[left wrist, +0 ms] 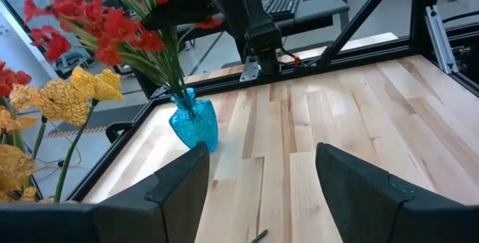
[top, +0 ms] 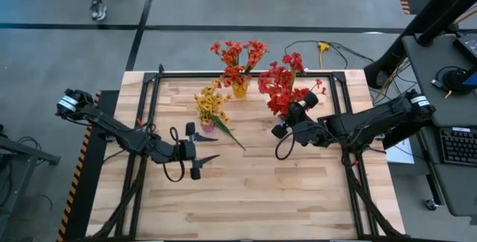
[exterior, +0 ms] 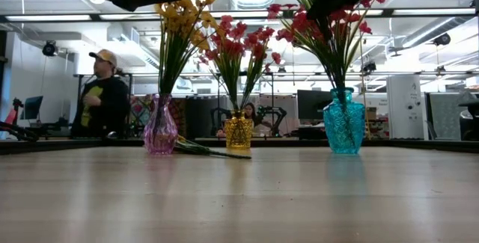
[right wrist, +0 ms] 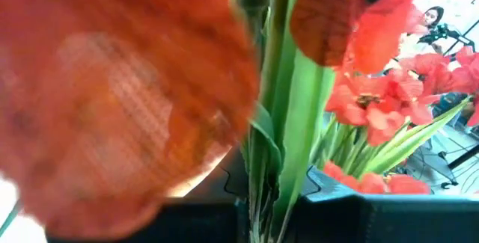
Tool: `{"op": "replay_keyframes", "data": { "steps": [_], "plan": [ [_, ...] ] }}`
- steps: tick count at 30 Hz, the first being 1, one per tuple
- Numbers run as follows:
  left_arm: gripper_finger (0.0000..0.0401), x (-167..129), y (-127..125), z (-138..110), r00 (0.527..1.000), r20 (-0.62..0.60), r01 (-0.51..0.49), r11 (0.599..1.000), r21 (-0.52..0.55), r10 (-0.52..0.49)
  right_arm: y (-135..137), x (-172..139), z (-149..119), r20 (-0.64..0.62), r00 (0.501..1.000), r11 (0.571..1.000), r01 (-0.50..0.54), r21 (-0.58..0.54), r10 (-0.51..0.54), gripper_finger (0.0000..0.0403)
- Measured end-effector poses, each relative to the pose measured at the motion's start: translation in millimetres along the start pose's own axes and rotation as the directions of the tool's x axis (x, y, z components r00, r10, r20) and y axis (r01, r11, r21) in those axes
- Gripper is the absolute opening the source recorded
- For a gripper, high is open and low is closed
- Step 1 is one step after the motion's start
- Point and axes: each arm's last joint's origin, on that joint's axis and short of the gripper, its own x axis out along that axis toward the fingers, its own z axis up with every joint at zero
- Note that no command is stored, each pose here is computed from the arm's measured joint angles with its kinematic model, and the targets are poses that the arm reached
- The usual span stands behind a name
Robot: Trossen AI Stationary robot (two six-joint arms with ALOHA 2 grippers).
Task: Sort flowers into vase by color
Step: Put the red flower into the blue vase
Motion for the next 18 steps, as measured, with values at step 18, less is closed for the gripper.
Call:
{"op": "replay_keyframes", "data": {
  "steps": [18],
  "plan": [
    [0.0227,0.0,-0.3,-2.7,1.0,-0.024,0.002,1.0,-0.01,-0.003,4.6,2.4,-2.2,-0.007,1.0,1.0,0.001,0.018,-0.001,0.0068]
  ]
}}
